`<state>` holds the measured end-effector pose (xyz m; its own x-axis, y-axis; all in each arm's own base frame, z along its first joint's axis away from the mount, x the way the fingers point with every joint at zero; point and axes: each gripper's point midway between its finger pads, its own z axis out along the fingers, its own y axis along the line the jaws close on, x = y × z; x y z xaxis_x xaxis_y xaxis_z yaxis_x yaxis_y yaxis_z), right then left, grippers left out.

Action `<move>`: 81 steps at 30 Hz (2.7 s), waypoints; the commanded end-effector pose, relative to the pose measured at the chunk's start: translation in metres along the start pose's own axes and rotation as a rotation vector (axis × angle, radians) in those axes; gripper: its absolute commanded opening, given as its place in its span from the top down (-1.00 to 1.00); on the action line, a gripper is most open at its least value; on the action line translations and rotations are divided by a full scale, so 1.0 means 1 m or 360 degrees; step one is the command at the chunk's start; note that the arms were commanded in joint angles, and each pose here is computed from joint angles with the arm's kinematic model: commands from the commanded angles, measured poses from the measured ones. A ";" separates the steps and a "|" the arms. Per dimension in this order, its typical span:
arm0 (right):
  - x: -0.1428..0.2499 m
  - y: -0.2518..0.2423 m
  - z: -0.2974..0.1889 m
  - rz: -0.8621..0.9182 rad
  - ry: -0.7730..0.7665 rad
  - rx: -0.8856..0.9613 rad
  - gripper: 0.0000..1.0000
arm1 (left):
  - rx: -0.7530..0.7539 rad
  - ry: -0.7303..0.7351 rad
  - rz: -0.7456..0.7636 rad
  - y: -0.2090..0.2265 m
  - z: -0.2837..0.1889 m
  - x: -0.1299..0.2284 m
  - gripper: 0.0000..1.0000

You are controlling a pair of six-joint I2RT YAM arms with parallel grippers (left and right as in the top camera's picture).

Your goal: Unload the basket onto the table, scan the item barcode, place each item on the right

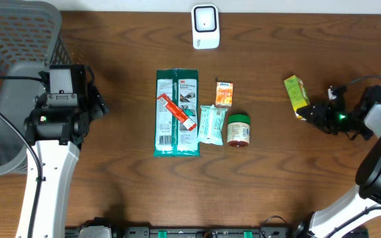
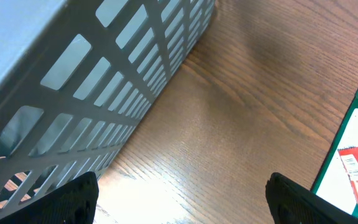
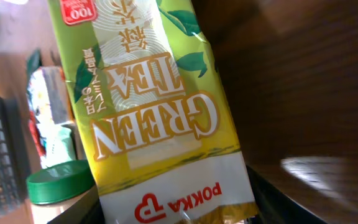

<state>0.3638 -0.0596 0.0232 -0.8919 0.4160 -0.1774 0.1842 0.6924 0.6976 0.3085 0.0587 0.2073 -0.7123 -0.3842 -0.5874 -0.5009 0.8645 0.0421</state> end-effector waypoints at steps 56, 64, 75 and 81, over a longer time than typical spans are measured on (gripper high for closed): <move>-0.051 0.110 -0.021 0.0161 -0.0100 -0.0993 0.14 | -0.0018 -0.0023 0.0001 0.003 -0.003 -0.004 -0.73; -0.078 0.219 0.010 0.0034 -0.0142 -0.1114 0.13 | -0.0018 -0.0023 0.0001 0.003 -0.003 -0.004 -0.73; -0.100 0.313 0.034 0.0062 -0.0345 -0.1158 0.09 | -0.0018 -0.0023 0.0001 0.003 -0.003 -0.004 -0.73; -0.123 0.368 0.041 -0.0036 -0.0353 -0.1185 -0.01 | -0.0018 -0.0023 0.0001 0.003 -0.003 -0.004 -0.73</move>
<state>0.5380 0.1548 0.2384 -0.8048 0.5583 -0.2015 -0.1392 0.1526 0.9784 0.3084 0.0587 0.2072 -0.7128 -0.3842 -0.5868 -0.5009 0.8645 0.0425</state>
